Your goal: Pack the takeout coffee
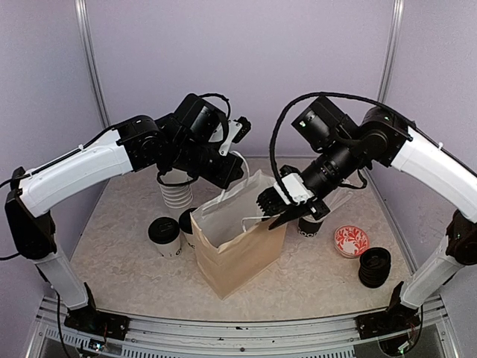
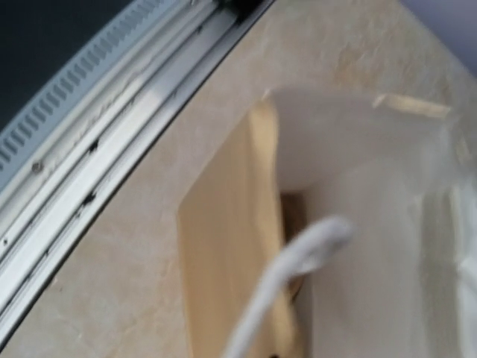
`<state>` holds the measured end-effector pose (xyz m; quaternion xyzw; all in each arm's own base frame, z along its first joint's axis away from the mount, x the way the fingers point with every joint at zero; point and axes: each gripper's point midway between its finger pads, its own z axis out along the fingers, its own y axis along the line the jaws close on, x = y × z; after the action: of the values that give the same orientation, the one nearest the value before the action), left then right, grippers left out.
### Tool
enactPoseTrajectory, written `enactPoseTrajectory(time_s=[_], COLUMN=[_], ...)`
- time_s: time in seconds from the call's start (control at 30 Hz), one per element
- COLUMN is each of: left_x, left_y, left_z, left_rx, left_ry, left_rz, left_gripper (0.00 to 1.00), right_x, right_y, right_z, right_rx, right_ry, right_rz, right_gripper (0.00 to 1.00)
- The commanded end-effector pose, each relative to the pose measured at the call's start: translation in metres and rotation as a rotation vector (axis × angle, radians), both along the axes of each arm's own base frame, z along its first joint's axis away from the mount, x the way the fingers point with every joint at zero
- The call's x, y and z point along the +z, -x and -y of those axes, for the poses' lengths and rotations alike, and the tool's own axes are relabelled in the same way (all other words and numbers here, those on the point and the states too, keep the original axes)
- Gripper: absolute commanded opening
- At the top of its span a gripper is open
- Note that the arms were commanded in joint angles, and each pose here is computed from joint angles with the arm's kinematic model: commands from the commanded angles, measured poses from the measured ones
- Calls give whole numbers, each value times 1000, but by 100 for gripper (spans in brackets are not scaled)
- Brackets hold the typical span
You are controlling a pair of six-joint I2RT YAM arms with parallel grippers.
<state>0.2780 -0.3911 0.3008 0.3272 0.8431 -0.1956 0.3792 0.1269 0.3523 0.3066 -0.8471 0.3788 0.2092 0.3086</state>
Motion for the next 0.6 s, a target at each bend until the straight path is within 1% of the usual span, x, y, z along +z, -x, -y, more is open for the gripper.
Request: enactPoseTrajectory(time_s=[0.0, 0.17, 0.33, 0.4, 0.57], left_x=[15, 15, 21, 25, 29], left_y=[-7, -6, -6, -6, -6], left_z=[11, 19, 25, 28, 35], left_rx=[-44, -80, -106, -122, -147], left_ry=[23, 31, 53, 62, 69], left_rz=[48, 48, 66, 76, 77], left_gripper=[0, 0, 0, 0, 0], right_x=[26, 36, 35, 36, 47], right_y=[17, 24, 36, 39, 48], right_z=[-8, -16, -22, -25, -35], right_rx=[50, 78, 111, 122, 154], right_ry=[-65, -90, -89, -91, -118], right_rz=[-63, -76, -104, -106, -116], right_gripper=[16, 10, 5, 1, 0])
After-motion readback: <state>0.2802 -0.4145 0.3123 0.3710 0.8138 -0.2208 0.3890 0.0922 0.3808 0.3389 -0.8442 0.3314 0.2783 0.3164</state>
